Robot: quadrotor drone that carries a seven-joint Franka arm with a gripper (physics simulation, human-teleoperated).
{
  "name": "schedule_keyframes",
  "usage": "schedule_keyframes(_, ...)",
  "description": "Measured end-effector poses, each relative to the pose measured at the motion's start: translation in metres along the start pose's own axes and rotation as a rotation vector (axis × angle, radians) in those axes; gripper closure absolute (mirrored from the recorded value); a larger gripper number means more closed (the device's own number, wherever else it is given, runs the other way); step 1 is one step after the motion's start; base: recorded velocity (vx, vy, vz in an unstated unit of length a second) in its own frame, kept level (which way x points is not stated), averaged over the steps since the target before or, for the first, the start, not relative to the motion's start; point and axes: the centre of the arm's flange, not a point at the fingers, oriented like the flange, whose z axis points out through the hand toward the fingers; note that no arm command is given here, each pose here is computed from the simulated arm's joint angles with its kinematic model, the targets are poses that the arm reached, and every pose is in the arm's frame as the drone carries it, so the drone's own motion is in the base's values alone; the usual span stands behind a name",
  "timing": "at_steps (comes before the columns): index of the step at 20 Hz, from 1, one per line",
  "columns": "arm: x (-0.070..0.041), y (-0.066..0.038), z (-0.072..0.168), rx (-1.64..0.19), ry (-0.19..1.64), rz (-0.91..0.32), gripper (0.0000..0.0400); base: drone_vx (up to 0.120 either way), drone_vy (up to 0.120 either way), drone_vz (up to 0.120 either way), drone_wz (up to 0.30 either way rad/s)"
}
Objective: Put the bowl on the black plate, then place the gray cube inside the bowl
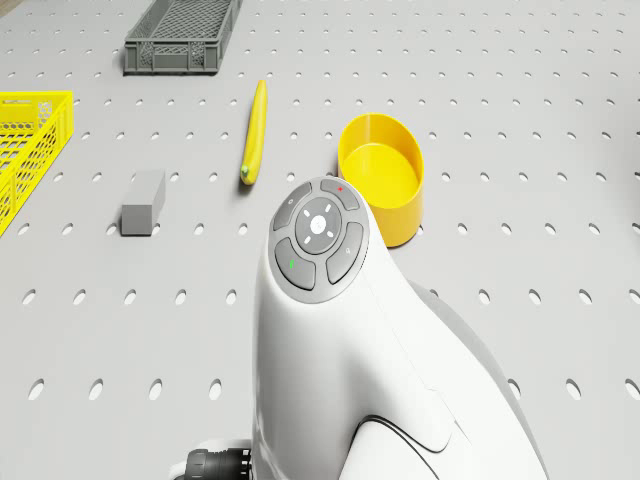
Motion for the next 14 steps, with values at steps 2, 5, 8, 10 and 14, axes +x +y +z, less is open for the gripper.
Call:
schedule_keyframes(2,0.0000,0.0000,0.0000,0.000,0.000,0.000,0.0000,0.120,0.000,0.000,0.000)
schedule_keyframes(5,0.0000,0.0000,0.0000,0.000,0.000,0.000,0.0000,0.120,0.000,0.000,0.000)
schedule_keyframes(8,0.0000,0.0000,0.0000,0.000,0.000,0.000,0.0000,0.120,0.000,0.000,0.000)
schedule_keyframes(10,0.0000,0.0000,0.0000,0.000,0.000,0.000,0.0000,0.120,0.000,0.000,0.000)
schedule_keyframes(14,0.0000,0.0000,0.0000,0.000,0.000,0.000,0.0000,0.120,0.000,0.000,0.000)
